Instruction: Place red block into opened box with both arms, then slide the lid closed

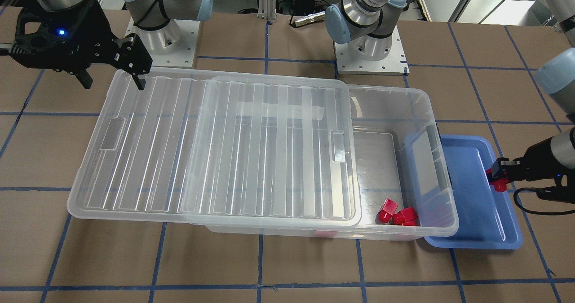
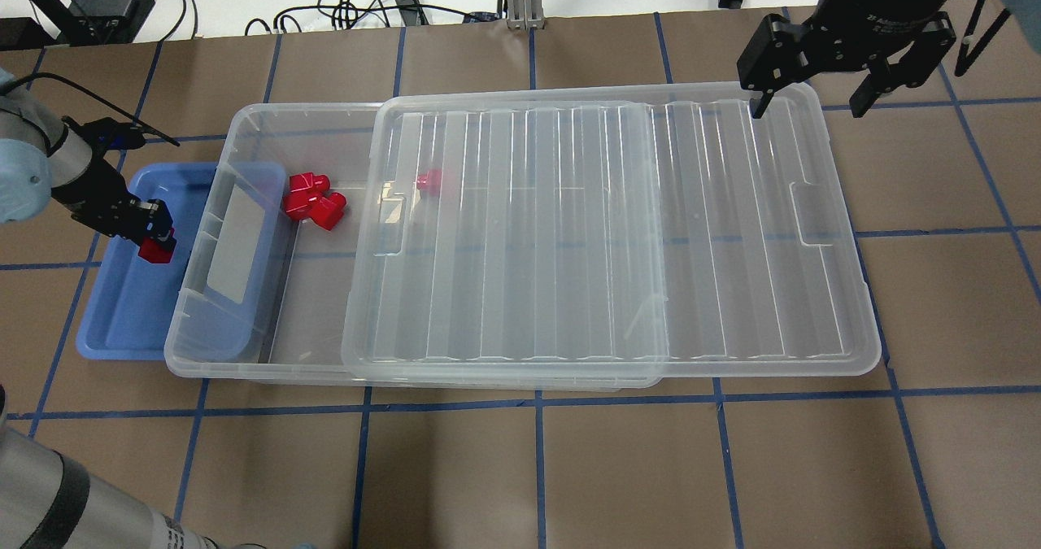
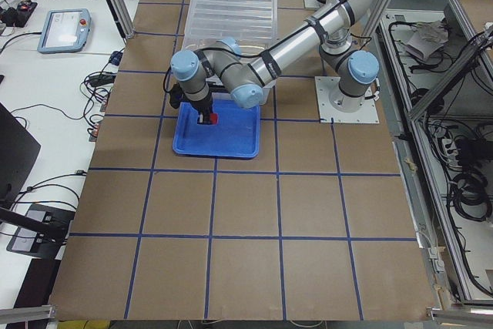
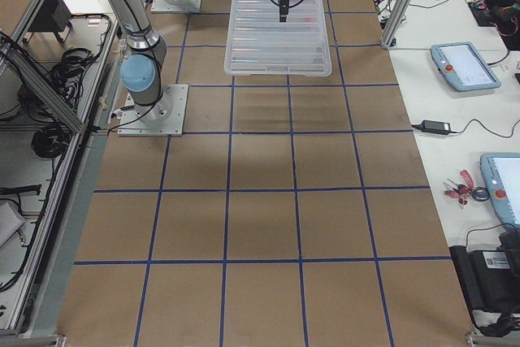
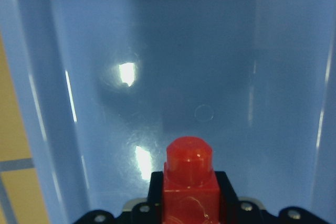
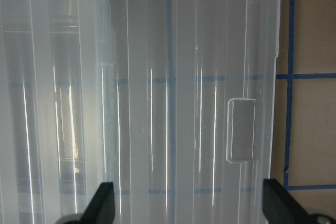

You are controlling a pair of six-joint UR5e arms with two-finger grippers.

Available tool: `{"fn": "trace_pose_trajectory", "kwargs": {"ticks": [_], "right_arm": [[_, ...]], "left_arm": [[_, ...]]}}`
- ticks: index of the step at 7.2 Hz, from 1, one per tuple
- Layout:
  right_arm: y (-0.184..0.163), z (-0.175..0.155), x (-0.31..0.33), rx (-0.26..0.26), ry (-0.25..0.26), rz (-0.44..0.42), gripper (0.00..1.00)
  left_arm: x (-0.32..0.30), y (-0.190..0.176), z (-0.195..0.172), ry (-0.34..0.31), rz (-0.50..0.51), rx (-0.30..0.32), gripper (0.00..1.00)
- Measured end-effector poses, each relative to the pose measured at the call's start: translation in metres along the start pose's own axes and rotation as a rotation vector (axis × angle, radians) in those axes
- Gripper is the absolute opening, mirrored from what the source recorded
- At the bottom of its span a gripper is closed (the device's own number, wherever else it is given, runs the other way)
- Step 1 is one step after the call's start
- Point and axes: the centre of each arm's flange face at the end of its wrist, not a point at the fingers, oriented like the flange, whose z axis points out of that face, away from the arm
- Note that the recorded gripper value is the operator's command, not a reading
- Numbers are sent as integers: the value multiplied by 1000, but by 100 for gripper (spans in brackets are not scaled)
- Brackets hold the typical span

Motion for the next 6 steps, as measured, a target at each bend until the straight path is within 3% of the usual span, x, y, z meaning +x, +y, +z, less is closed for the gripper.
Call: {"fn": "trace_pose_trajectory", "kwargs": {"ticks": [2,3,4,6], "right_arm": [[1,-2,0,2,1,0,100],[1,-5,0,6,1,-1,100],[1,-5,-1,6,0,-2,100],[1,-6,-1,6,0,-1,100]], "left_arm": [[57,-9,-81,-4,-18,14,0],[95,-9,-104,9,-51,28,0],[132,-9,-111,29,-87,28,0],[201,-10,-89,56,-130,-22,0]]}}
